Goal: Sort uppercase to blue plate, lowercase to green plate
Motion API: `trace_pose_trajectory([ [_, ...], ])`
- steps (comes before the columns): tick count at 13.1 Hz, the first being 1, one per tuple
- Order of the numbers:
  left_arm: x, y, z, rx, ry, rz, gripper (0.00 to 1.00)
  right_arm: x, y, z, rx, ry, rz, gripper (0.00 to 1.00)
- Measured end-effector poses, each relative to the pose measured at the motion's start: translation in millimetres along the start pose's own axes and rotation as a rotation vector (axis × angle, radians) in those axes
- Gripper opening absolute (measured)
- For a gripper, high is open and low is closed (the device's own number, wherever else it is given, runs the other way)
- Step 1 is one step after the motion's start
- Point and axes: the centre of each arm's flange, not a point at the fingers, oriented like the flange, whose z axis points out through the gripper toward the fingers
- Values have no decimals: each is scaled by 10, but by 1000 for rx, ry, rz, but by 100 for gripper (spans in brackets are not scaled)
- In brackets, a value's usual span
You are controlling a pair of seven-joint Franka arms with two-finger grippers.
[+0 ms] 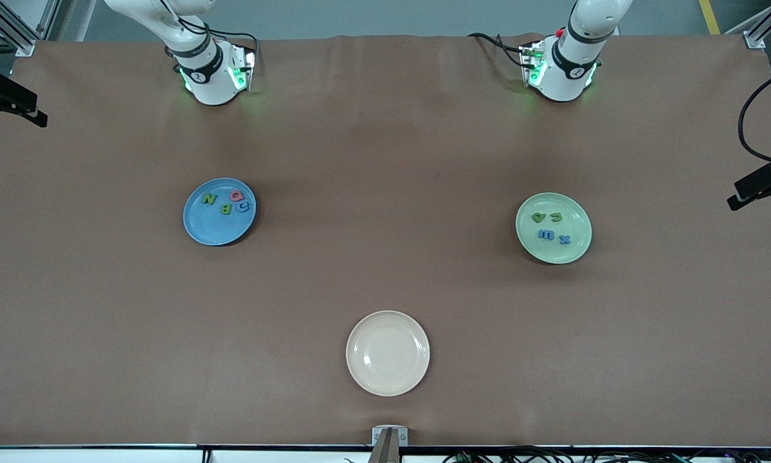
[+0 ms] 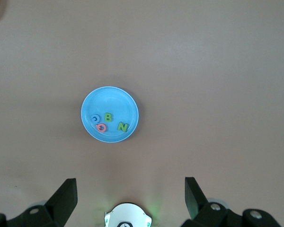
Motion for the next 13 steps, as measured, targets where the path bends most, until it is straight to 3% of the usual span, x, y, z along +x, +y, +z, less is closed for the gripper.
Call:
trace_pose_trajectory([
  [5, -8, 220, -492, 9, 57, 28, 100, 10, -28, 7, -13, 0, -6, 100],
  [13, 12, 355, -415, 8, 35, 52, 100, 29, -141, 17, -22, -3, -25, 100],
])
